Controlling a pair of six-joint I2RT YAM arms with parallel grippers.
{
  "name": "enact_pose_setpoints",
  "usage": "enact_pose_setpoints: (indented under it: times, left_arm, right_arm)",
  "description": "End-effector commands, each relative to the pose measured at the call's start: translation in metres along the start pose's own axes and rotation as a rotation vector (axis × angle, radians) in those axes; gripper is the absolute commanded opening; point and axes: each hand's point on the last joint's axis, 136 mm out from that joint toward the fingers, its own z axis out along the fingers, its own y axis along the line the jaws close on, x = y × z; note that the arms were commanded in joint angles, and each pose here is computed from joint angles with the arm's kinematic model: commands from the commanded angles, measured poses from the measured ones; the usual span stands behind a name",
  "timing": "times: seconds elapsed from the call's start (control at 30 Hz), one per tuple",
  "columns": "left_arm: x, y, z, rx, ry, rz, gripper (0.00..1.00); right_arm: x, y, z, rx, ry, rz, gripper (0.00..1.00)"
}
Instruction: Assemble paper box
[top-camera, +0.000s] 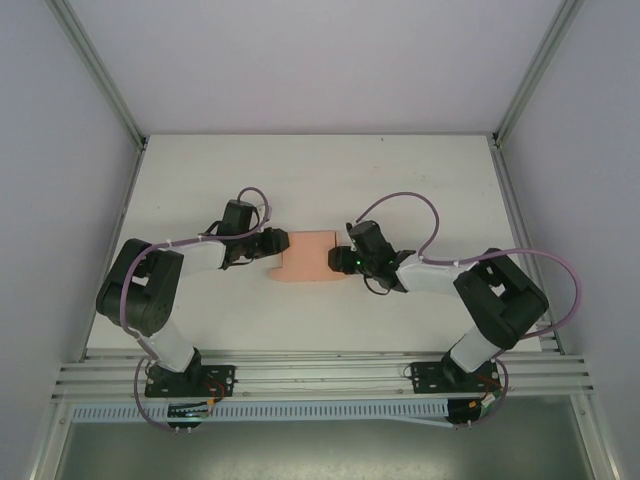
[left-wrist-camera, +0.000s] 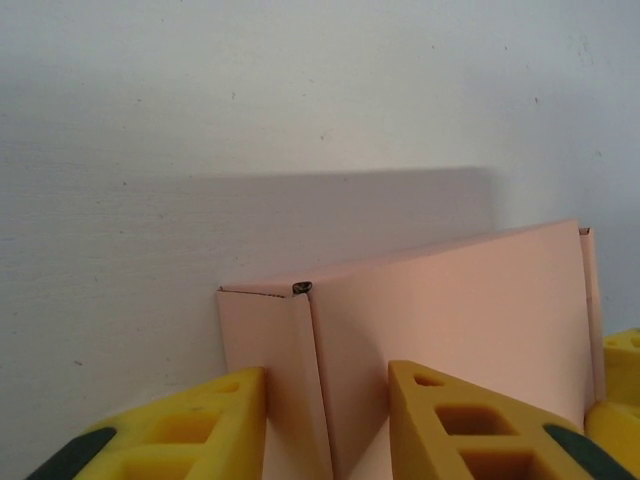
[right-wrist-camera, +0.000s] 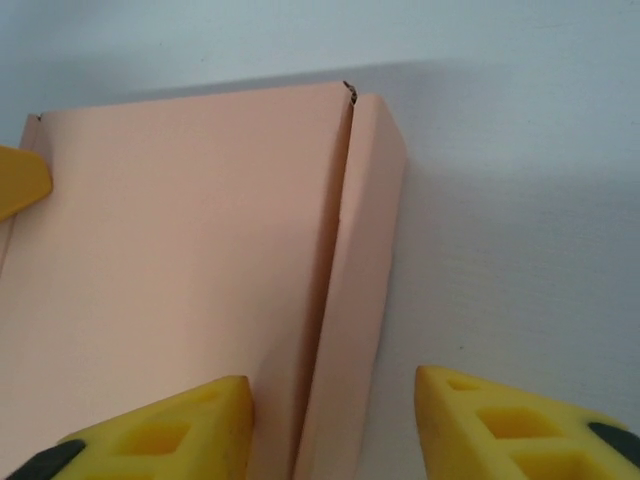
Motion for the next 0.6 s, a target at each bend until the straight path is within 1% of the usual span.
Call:
enact_pose_setpoints:
  times: [0.0, 0.07, 0.13, 0.2, 0.37, 0.43, 0.57]
  left_arm:
    - [0.054, 0.034, 0.008, -0.088, 0.174, -0.116, 0.28]
    - [0.053, 0.037, 0.009, -0.102, 0.173, -0.125, 0.25]
    - [0.052, 0.036, 0.009, -0.084, 0.167, -0.146, 0.22]
    - [0.049, 0.034, 0.008, -0.061, 0.155, -0.166, 0.2]
    - [0.044, 0.027, 0.007, 0.021, 0.147, -0.206, 0.17]
    - [0.043, 0.024, 0.005, 0.063, 0.142, -0.224, 0.16]
    - [0.043, 0.027, 0.002, 0.1, 0.127, -0.263, 0.12]
  right_arm:
    - [0.008, -0.022, -0.004, 0.07, 0.034, 0.046, 0.6]
    - [0.001, -0.024, -0.012, 0.075, 0.025, 0.097, 0.7]
    - [-0.004, -0.024, -0.019, 0.041, 0.021, 0.147, 0.75]
    - [-0.006, -0.022, -0.024, 0.001, 0.013, 0.194, 0.78]
    - [-0.009, -0.015, -0.027, -0.093, 0.029, 0.284, 0.8]
    - [-0.009, -0.01, -0.024, -0.138, 0.047, 0.308, 0.8]
    - [-0.009, 0.0, -0.013, -0.213, 0.093, 0.338, 0.8]
